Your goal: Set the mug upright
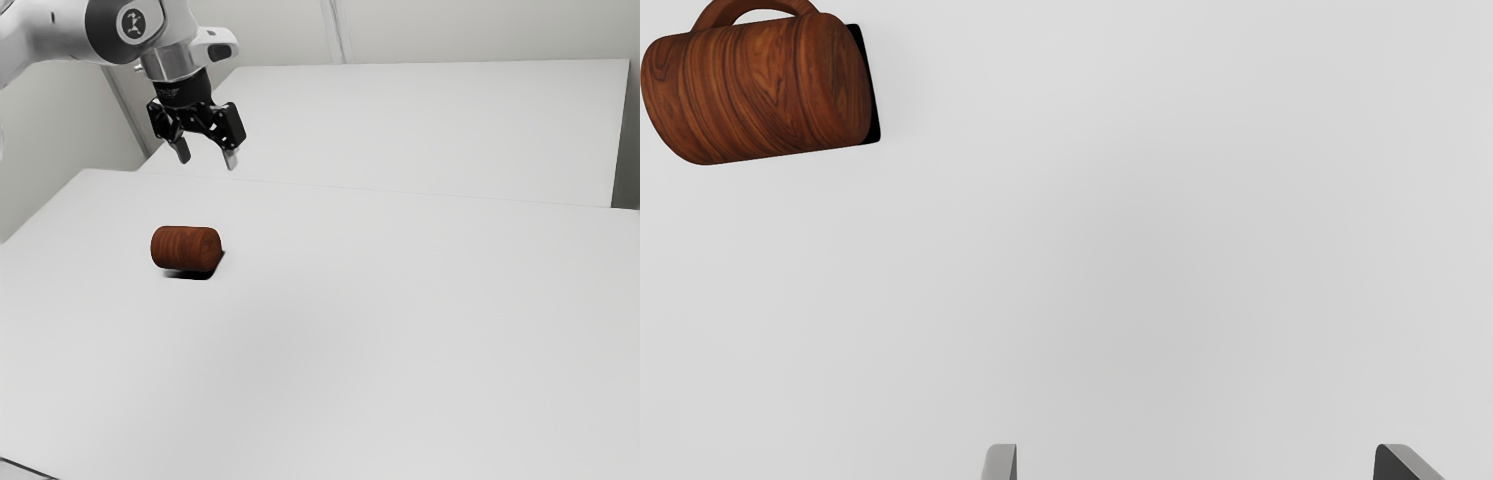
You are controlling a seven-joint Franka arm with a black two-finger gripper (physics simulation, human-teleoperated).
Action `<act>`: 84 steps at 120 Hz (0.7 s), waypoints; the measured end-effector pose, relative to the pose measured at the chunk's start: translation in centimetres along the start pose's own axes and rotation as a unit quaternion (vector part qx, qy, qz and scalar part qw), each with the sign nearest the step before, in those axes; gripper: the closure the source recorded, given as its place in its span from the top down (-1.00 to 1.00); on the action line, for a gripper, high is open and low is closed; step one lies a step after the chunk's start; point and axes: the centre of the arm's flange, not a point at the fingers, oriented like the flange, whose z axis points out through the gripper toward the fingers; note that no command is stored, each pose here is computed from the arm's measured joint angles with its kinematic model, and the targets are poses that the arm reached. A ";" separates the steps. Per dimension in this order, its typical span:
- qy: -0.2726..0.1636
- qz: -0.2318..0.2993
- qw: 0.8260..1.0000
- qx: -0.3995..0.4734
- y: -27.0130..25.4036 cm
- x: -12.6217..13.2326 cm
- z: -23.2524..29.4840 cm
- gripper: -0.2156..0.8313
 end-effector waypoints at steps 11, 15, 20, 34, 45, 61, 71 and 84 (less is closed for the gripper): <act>0.000 -0.002 1.000 0.000 -0.2 0.0 0.0 0.55; 0.000 -0.002 1.000 0.000 -0.2 0.0 0.0 0.55; 0.003 -0.003 1.000 -0.001 -0.4 0.0 -0.3 0.55; 0.005 -0.007 1.000 -0.001 -0.7 0.1 -0.6 0.55; 0.007 -0.011 1.000 -0.001 -1.3 0.6 -0.7 0.55; 0.000 -0.032 0.999 -0.009 -3.9 1.8 0.2 0.54; -0.003 -0.058 0.998 -0.017 -7.4 2.1 0.6 0.54; -0.007 -0.083 0.996 -0.029 -11.3 2.1 1.2 0.55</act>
